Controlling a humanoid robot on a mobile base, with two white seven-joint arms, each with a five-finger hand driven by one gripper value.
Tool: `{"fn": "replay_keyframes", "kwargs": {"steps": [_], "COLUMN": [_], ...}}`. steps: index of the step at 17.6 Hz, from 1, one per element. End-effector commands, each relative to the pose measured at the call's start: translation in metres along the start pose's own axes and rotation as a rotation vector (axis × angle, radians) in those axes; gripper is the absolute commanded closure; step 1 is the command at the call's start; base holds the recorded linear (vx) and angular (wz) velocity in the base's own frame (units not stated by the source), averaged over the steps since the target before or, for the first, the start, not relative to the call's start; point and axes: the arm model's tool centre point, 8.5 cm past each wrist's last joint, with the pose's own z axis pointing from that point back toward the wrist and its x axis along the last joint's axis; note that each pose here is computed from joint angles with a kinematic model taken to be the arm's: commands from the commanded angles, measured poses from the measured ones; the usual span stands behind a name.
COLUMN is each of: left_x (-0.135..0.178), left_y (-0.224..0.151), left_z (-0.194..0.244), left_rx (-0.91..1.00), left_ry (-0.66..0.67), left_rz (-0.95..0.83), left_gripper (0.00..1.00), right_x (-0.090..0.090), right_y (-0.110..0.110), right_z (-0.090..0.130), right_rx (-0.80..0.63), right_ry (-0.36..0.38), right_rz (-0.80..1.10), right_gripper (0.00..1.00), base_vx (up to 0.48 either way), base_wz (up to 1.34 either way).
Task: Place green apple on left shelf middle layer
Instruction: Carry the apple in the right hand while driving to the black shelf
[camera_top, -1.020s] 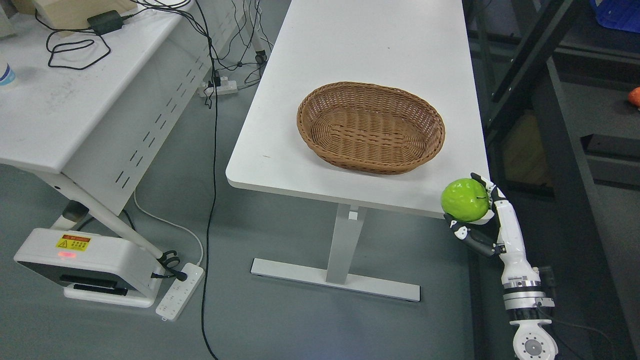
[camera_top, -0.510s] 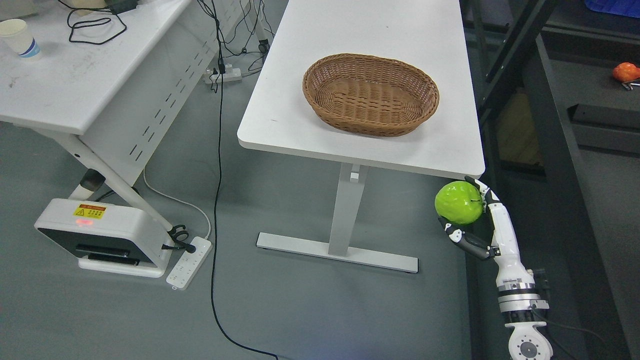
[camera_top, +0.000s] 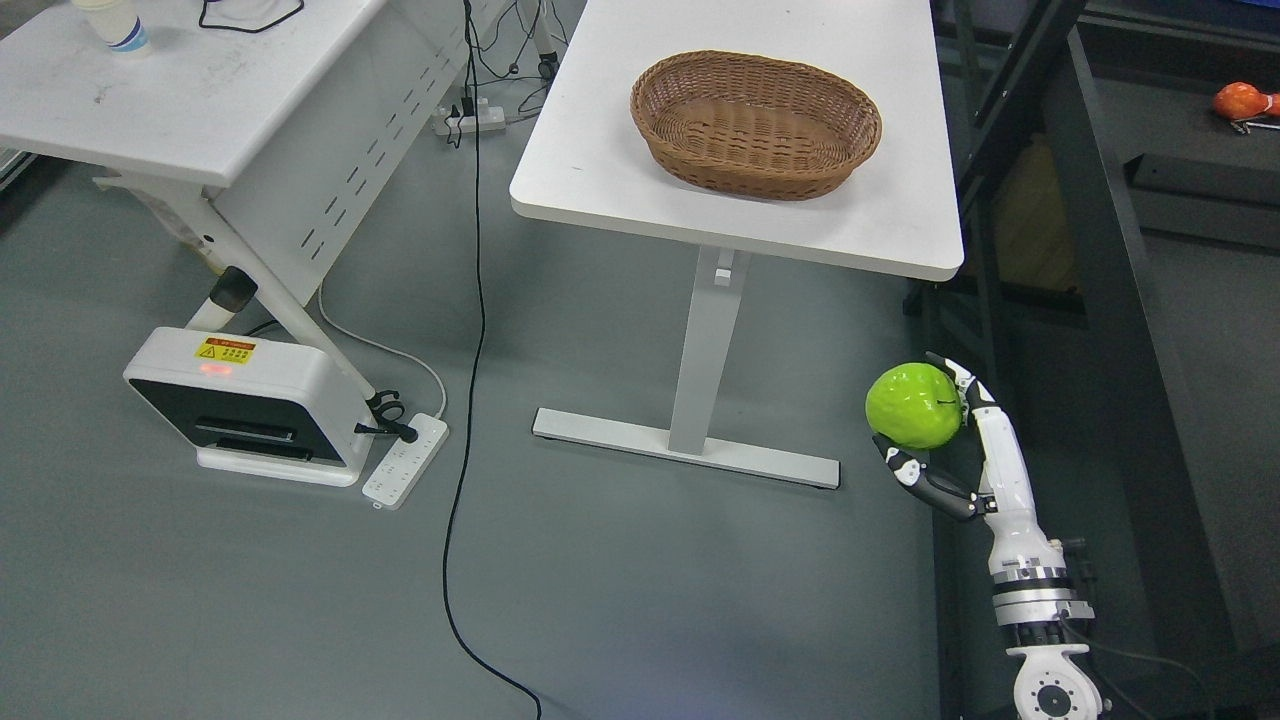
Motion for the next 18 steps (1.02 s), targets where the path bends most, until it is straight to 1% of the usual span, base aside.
{"fn": "replay_keyframes", "kwargs": {"steps": [1, 8, 18], "left_x": [0.0011, 0.0012, 0.0012], "left_y": [0.0111, 0.0112, 0.0112], "left_z": [0.0014, 0.0014, 0.0014], "left_rx": [0.017, 0.017, 0.017], "left_ry": [0.0, -0.002, -0.002], "left_rz": [-0.004, -0.003, -0.003], "left_gripper": [0.0, 0.0, 0.0], "right_x": [0.001, 0.0012, 0.0011], "right_y": [0.0014, 0.0019, 0.0019], "right_z": [0.0002, 0.0001, -0.0003], "right_rx": [0.001, 0.003, 0.003], "right_ry": [-0.005, -0.006, -0.006], "right_rz": [-0.002, -0.003, -0.003], "right_gripper": [1.0, 1.0, 1.0], "base_vx": [-0.262, -0.228, -0.156], "base_wz": [0.03, -0.07, -0.33]}}
